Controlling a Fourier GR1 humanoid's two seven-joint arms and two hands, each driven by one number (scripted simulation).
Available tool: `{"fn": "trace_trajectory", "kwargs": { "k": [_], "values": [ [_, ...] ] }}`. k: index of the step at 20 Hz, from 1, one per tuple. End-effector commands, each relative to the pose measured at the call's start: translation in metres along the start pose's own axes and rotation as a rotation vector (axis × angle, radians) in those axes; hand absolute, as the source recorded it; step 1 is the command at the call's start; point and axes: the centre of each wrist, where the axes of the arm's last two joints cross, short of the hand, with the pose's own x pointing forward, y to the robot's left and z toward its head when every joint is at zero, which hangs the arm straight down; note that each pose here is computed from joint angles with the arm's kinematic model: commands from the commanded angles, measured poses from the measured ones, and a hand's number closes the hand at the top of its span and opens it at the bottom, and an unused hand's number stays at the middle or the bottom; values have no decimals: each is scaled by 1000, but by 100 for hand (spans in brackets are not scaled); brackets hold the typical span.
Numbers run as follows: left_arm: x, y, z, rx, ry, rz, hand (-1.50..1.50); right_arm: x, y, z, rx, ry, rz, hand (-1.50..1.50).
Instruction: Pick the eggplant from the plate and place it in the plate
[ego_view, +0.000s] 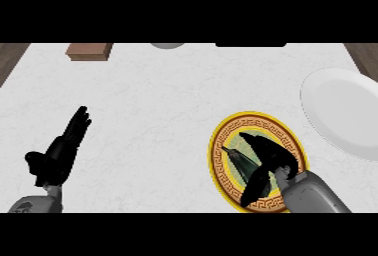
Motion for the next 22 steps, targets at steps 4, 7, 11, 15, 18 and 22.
{"fn": "trace_trajectory", "kwargs": {
  "k": [4,7,11,15,18,22],
  "values": [
    [14,2,-3,6,-7,5,0,-4,14,-18,41,56,37,-150],
    [-14,4,25,2,-11,1,0,-9,13,-16,111,-38,54,150],
    [2,-7,2,0,0,-11,0,-23,33,-30,99,-32,36,150],
    [-3,-6,-5,9,9,10,0,-21,23,-24,46,-87,39,150],
    [0,19,6,2,-2,10,0,-66,-5,-10,-126,-56,64,150],
    [-11,21,16,102,49,4,0,-168,-97,31,-496,106,37,150]
  ]
}}
